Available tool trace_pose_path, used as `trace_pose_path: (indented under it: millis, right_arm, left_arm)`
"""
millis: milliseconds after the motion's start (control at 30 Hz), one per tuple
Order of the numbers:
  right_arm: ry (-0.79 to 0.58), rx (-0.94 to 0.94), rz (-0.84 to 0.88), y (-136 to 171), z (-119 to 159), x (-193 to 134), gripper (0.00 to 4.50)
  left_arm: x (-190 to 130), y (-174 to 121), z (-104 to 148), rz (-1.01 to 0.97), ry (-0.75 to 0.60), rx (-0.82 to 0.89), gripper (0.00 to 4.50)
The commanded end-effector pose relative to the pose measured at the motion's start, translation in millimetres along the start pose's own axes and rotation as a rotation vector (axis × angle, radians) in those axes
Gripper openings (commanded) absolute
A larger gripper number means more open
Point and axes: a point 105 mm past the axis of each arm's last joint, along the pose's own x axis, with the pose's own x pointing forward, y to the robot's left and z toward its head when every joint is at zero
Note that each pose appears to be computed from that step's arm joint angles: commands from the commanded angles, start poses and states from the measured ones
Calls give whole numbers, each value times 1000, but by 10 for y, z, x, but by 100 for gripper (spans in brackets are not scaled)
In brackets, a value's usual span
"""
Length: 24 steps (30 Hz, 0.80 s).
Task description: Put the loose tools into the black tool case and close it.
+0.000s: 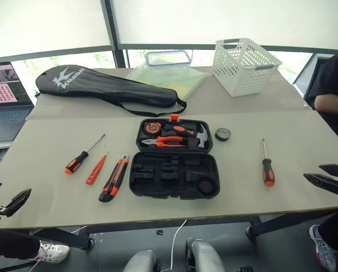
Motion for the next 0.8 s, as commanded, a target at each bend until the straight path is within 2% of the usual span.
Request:
trace_pose_path:
  millis: [33, 100, 167, 300, 367, 400, 500, 600, 800]
  right_arm:
    - [-40, -27, -17, -3, 114, -61, 448]
    - [-42, -48, -33, -18, 125, -63, 448]
    - [-80, -108, 1, 75, 329, 20, 448]
    - [-168, -215, 179, 565, 851, 269, 448]
    - [-190, -253, 263, 802, 995, 372, 448]
    - [-194, -260, 287, 869, 1029, 400, 448]
    - [-201, -331, 501, 1380, 1140, 576, 448]
    - [-198, -397, 634, 1700, 1157, 685, 448]
    - [-236, -457, 810, 2085, 1184, 765, 448]
  left_arm:
    - [-19, -3, 114, -2, -15, 44, 446]
    - [14, -27, 127, -5, -7, 26, 446]
    - [125, -101, 249, -28, -13, -6, 446]
    - [324, -272, 376, -105, 22, 7, 446]
    - [424, -313, 391, -131, 43, 10, 446]
    - [454, -321, 395, -137, 50, 10, 446]
    - [696, -439, 366, -213, 109, 57, 446]
    - [959, -433, 320, -204, 166, 72, 446]
    - [1306, -512, 216, -261, 242, 122, 446]
